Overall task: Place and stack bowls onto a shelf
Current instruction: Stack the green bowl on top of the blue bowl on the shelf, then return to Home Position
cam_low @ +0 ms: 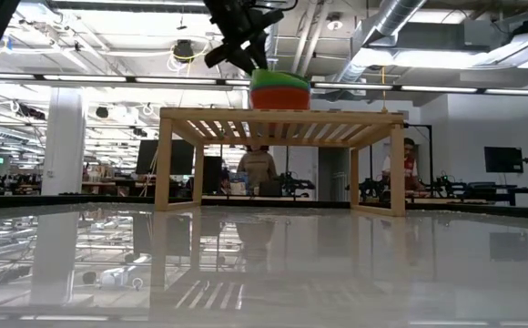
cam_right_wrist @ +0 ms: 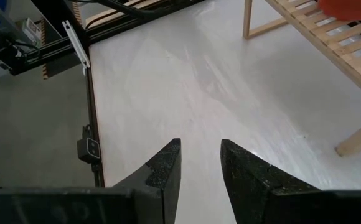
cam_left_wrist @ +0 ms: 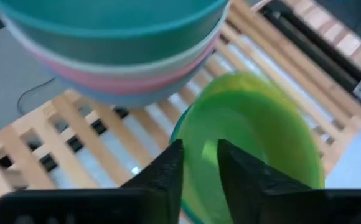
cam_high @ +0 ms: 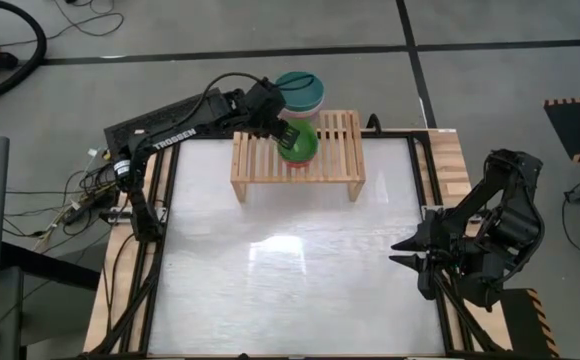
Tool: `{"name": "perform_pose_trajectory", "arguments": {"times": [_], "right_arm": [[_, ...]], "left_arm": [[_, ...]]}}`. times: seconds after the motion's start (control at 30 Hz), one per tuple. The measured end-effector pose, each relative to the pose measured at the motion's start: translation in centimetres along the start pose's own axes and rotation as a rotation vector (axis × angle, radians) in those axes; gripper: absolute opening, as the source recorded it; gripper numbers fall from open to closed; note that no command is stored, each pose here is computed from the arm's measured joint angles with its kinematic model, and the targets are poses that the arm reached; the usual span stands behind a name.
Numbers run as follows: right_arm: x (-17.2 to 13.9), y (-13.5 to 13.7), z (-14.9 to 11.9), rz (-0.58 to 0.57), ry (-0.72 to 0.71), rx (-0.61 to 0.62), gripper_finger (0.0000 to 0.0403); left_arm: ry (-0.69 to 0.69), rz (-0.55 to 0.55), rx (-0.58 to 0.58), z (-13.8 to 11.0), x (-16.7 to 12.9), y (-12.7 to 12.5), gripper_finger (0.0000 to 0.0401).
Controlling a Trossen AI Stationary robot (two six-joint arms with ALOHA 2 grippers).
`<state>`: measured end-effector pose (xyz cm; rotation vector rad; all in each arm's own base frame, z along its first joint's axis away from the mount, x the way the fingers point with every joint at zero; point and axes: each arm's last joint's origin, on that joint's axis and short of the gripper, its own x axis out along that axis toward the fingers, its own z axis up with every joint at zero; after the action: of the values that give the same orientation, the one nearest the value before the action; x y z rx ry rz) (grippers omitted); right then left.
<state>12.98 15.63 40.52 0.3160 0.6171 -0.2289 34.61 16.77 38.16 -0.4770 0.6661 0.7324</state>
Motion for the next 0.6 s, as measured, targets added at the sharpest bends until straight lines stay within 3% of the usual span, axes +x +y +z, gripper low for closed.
{"name": "perform_pose_trajectory", "arguments": {"times": [0.33, 0.5, 0.6], "right_arm": [[0.0, 0.0, 0.0, 0.000, 0.000, 0.000, 0.0139], [0.0, 0.0, 0.0, 0.000, 0.000, -0.001, 0.0139], [0.0, 0.0, 0.0, -0.004, -0.007, -0.008, 0.0139]], "left_arm": [[-0.063, -0.037, -0.013, 0.6, -0.8, -0.1, 0.0166], [-0.121, -0.087, 0.026, 1.0, -3.4, -0.3, 0.0161], [-0.144, -0.222, 0.085, 1.1, -5.3, -1.0, 0.0136]]}}
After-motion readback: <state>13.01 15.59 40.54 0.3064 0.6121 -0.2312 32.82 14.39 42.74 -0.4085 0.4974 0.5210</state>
